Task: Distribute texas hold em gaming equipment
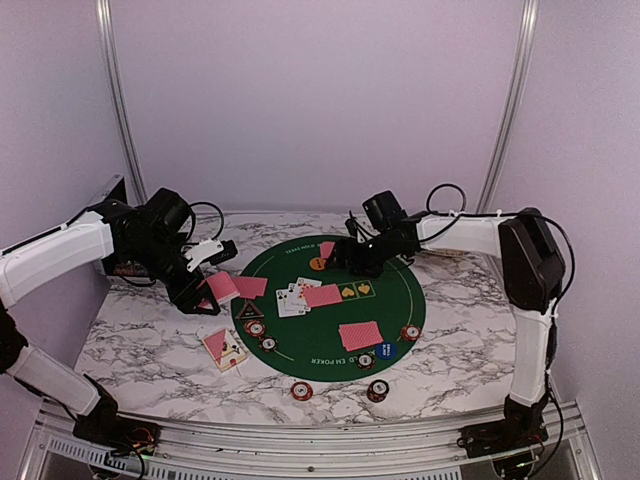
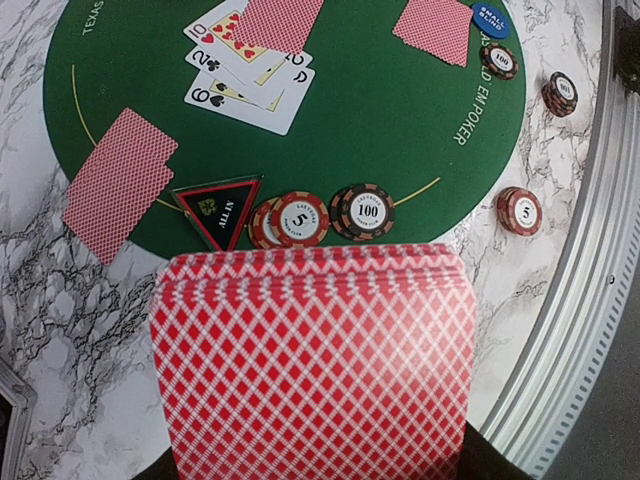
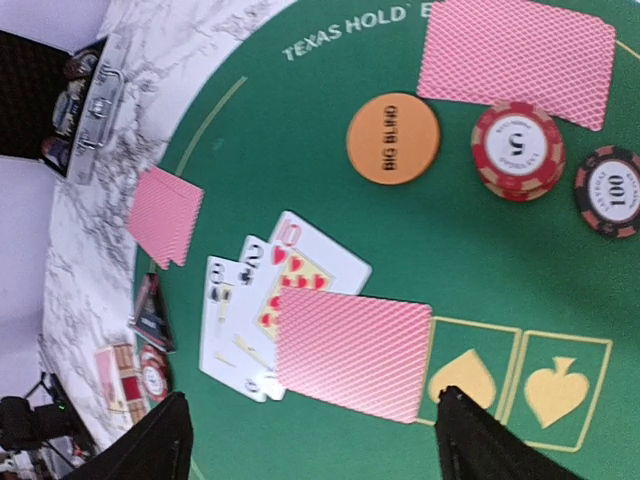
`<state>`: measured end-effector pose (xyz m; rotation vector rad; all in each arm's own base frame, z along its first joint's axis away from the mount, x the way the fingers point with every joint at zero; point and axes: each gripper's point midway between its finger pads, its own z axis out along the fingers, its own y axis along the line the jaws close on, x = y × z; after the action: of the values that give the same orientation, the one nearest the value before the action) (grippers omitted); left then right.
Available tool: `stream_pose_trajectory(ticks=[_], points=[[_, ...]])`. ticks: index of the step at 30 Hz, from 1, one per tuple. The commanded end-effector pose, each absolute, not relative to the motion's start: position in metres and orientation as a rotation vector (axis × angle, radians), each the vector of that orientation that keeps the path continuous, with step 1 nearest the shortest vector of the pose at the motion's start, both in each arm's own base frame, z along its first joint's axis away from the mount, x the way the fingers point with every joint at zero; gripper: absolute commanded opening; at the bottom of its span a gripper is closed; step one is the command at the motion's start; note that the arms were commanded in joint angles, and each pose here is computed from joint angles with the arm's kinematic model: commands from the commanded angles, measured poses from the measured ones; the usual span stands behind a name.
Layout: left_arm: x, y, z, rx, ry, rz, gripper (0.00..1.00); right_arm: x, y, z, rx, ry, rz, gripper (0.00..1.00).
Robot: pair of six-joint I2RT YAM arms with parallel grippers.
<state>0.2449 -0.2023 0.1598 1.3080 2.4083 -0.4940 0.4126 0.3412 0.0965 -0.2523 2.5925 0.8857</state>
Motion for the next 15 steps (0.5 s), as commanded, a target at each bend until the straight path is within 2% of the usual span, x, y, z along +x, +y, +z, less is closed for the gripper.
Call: stream_pose_trajectory(ticks=[1,7,15], points=[[0.251,-0.210,0.172,1.301,2.366,-0.520,0.00,0.387,0.394,0.161,-0.356,2.451,1.082,0.87],[0.252,-0.210,0.174,1.298,2.363,-0.517,0.00,0.335,0.459,0.199,-0.460,2.342,1.422,0.99],[0.252,-0.211,0.172,1.289,2.361,-0.524,0.00,0.295,0.506,0.225,-0.514,2.258,1.717,0.99]])
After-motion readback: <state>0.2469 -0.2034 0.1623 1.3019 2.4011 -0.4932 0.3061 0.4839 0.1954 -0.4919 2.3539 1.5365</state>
